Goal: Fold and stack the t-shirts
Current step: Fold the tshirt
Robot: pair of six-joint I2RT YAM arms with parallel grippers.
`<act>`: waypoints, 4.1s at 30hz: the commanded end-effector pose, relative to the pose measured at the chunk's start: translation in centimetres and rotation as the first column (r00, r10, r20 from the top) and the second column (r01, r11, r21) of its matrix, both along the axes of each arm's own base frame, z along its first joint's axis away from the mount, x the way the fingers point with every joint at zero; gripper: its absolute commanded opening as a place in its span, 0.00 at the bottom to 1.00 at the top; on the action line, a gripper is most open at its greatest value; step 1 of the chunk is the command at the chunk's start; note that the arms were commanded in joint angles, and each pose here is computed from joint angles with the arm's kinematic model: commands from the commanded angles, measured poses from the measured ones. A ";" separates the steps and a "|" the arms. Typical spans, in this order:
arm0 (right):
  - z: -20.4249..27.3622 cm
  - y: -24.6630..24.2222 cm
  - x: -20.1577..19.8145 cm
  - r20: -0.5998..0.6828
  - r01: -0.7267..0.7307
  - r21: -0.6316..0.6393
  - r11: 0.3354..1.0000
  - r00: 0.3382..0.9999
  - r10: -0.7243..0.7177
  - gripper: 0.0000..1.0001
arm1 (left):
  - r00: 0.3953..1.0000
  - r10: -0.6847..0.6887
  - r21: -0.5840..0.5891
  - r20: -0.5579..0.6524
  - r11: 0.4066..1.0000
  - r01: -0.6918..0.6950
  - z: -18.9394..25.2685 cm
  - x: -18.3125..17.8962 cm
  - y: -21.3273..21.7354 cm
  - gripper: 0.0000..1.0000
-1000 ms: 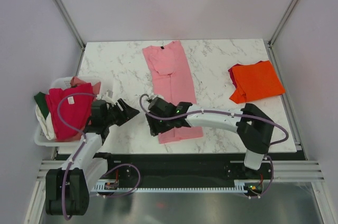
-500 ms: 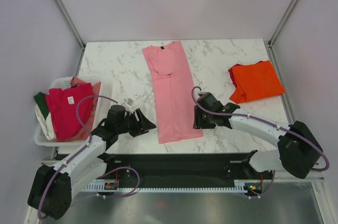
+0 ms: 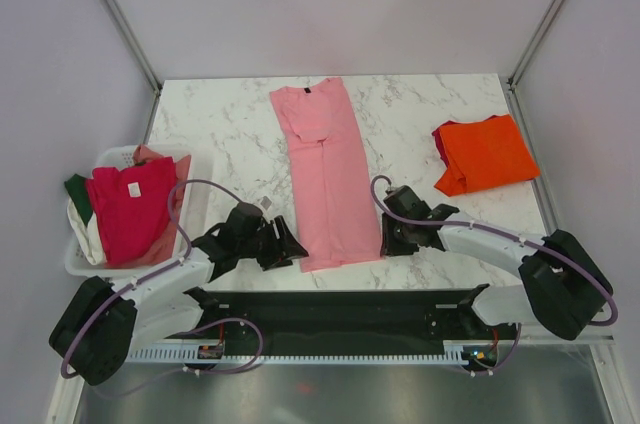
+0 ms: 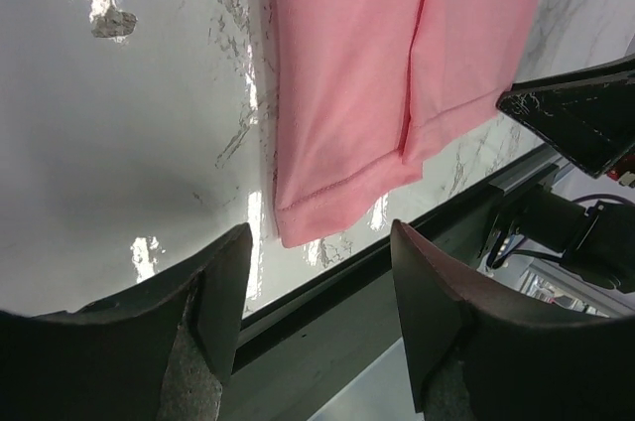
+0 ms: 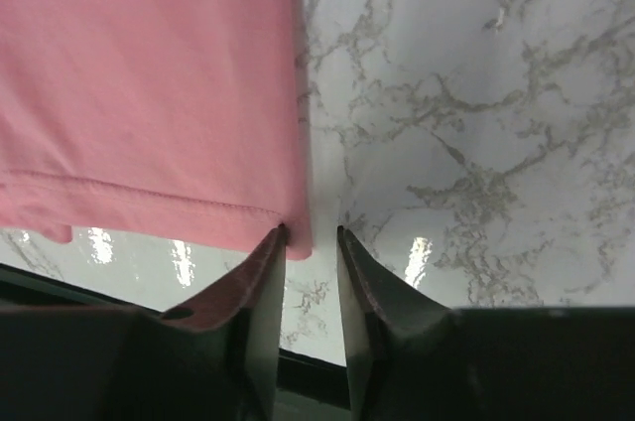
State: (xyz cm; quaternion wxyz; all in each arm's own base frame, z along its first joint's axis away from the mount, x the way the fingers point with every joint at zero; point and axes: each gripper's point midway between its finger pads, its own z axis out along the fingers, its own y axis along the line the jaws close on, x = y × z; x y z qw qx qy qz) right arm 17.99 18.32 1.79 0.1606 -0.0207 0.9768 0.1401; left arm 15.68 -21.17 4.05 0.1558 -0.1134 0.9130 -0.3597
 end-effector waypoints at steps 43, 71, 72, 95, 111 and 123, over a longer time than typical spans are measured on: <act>-0.6 2.1 -2.7 -0.012 -0.072 0.151 0.986 0.997 0.075 0.13 | 0.990 0.046 0.073 -0.133 0.997 -0.037 -3.1 -2.4 -0.8 0.09; 8.7 2.7 8.6 0.203 -0.034 0.147 0.989 0.979 0.003 0.00 | 0.991 0.133 -0.111 -0.013 0.985 -0.133 6.4 6.6 -1.8 0.02; 8.9 2.7 9.3 0.209 -0.031 0.149 0.988 0.978 -0.001 0.00 | 0.990 0.142 -0.118 0.011 0.983 -0.139 7.2 7.9 -1.7 0.02; 8.0 5.4 27.0 0.200 0.045 0.183 0.982 0.976 -0.082 0.00 | 0.959 0.284 -0.077 0.003 0.956 -0.283 5.8 23.4 0.6 0.02; 9.8 5.3 32.2 0.309 0.058 0.216 0.975 0.943 -0.125 0.73 | 0.961 0.269 -0.092 0.064 0.961 -0.262 5.8 28.5 2.0 0.68; 6.5 2.6 20.1 0.192 -0.005 0.228 0.974 0.981 -0.040 0.63 | 0.979 0.199 0.001 0.044 0.980 -0.200 4.1 18.0 2.7 0.65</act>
